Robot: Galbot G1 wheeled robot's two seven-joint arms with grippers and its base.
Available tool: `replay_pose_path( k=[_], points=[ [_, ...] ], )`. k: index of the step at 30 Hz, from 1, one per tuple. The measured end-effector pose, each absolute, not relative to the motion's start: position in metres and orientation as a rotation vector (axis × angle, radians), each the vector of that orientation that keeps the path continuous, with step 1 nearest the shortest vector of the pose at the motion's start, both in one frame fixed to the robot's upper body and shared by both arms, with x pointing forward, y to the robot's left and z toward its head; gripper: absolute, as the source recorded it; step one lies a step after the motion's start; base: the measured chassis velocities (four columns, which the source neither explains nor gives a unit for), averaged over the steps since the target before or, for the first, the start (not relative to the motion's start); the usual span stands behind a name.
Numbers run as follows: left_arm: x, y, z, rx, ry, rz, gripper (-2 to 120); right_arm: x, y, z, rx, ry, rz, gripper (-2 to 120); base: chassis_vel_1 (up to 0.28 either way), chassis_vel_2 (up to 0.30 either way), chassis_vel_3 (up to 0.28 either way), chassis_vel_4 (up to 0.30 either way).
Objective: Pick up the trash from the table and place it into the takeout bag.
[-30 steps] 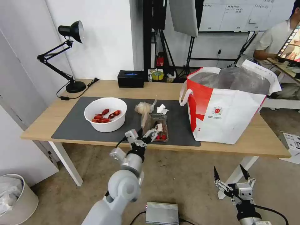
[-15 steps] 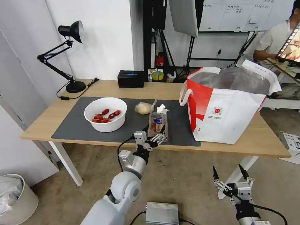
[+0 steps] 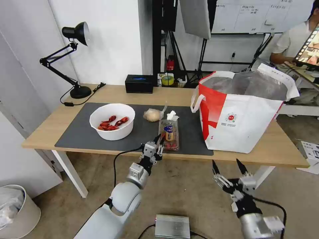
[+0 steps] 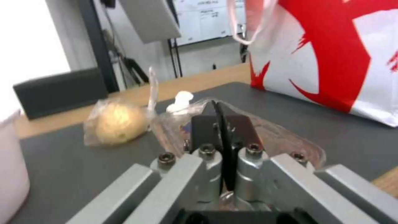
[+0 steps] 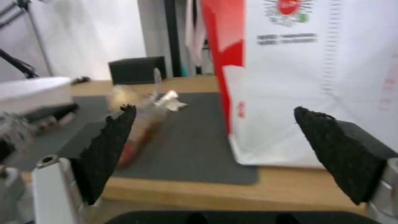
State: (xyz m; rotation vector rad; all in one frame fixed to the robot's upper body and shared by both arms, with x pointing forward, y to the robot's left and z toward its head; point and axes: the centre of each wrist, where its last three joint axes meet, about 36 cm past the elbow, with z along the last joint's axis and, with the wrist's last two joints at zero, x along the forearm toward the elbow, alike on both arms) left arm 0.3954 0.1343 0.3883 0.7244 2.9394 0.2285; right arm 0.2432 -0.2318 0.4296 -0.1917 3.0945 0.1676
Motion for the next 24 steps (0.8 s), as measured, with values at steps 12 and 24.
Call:
replay_pose_path(
  k=[12, 24],
  points=[
    [0.405, 0.140, 0.381, 0.780, 2.916, 0.333, 0, 0.269, -0.212, 0.446, -0.292, 3.145, 0.449, 100, 0.000, 0.000, 0.000, 0.000],
    [0.406, 0.137, 0.364, 0.829, 2.935, 0.379, 0, 0.303, -0.212, 0.451, -0.379, 3.170, 0.560, 100, 0.000, 0.000, 0.000, 0.000]
  ],
)
